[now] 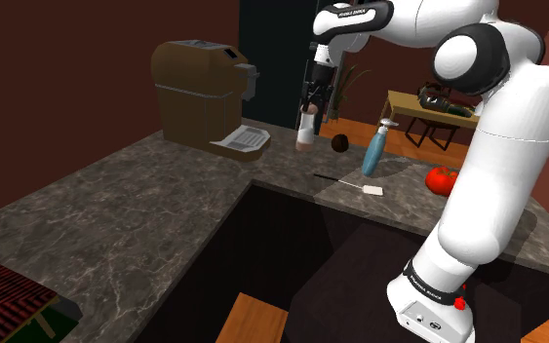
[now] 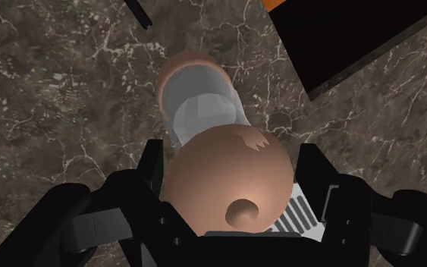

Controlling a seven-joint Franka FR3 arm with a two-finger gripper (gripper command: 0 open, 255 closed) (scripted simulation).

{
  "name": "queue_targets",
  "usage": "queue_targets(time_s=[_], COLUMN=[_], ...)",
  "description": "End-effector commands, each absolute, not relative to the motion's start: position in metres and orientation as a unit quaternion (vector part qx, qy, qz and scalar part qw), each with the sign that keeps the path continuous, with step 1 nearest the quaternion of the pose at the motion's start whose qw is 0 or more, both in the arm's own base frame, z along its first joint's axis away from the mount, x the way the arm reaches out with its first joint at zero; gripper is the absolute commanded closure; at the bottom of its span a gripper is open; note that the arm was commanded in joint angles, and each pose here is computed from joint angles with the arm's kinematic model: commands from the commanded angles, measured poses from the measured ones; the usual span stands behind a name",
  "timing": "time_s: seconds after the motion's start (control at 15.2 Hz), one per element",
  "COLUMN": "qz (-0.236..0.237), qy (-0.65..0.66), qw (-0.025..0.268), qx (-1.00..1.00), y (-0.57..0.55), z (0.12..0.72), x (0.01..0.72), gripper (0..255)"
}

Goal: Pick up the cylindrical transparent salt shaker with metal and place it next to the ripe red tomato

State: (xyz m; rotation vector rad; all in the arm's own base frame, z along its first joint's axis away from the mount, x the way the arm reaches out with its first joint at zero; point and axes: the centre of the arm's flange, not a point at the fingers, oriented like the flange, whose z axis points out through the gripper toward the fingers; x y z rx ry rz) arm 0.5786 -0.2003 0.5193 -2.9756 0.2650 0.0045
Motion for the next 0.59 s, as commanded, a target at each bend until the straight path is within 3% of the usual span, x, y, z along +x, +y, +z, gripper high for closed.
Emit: queue_targets(time_s=[0.0, 0.53], qz=[0.002, 0.002], qy=[0.088, 0.088], qw=[0.077, 0.077], qx=[-0.993, -0.993], y=[-0.2, -0.2], z=[0.529, 0.571], x=[0.578, 0.578], gripper=[255, 255])
